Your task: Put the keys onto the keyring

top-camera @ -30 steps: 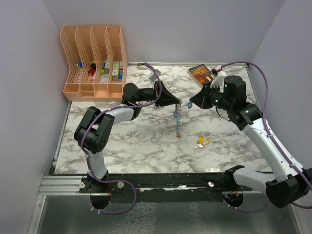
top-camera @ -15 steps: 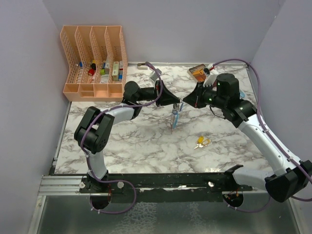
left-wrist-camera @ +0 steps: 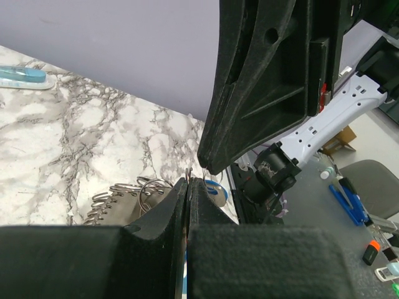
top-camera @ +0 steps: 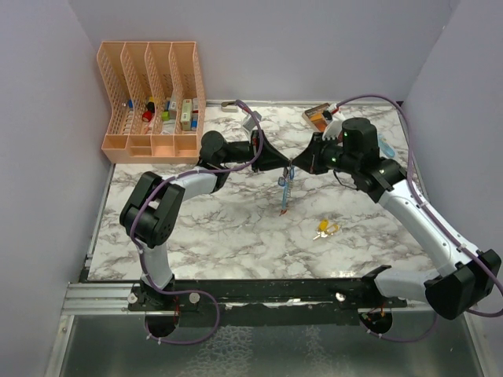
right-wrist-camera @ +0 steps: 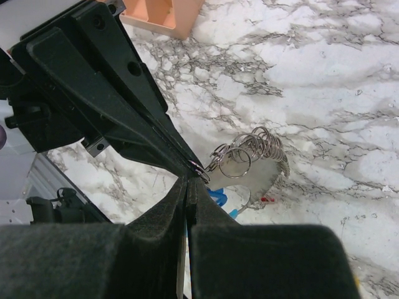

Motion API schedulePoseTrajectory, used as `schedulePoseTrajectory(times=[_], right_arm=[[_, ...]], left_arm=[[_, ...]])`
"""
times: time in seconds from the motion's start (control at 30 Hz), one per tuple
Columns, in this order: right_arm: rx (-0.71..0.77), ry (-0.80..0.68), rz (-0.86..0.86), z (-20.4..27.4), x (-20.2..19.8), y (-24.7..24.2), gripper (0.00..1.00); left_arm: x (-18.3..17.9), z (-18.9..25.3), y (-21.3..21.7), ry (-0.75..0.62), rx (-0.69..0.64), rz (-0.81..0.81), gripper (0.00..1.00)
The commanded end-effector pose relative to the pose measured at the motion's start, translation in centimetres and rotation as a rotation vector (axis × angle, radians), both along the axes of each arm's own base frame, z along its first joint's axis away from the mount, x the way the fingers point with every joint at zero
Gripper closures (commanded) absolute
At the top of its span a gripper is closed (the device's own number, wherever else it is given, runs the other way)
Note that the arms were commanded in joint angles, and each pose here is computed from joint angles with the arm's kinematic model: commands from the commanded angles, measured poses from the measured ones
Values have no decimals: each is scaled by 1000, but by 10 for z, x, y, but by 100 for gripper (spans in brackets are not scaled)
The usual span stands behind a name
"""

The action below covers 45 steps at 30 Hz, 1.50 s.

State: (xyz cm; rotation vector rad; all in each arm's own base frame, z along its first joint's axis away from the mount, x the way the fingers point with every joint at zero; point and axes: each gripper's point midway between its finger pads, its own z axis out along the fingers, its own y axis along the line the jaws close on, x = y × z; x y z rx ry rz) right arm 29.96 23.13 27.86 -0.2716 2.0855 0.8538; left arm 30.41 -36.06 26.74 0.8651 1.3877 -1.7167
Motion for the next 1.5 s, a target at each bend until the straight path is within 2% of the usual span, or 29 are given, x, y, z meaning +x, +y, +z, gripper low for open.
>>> schedulePoseTrajectory(times=[0.0,0.53,1.47], right_arm=[[7,-28,-29,12,7,0,99],[-19,-43,-68,16,16,-5,99],[-37,-16,-100,7,2,-17,99]], left_arm=[[0,24,-3,-76,-47,4,100],[-4,23,-5,-77,-46,-14,100],[-6,27,-4,-93,-54,-21,100]])
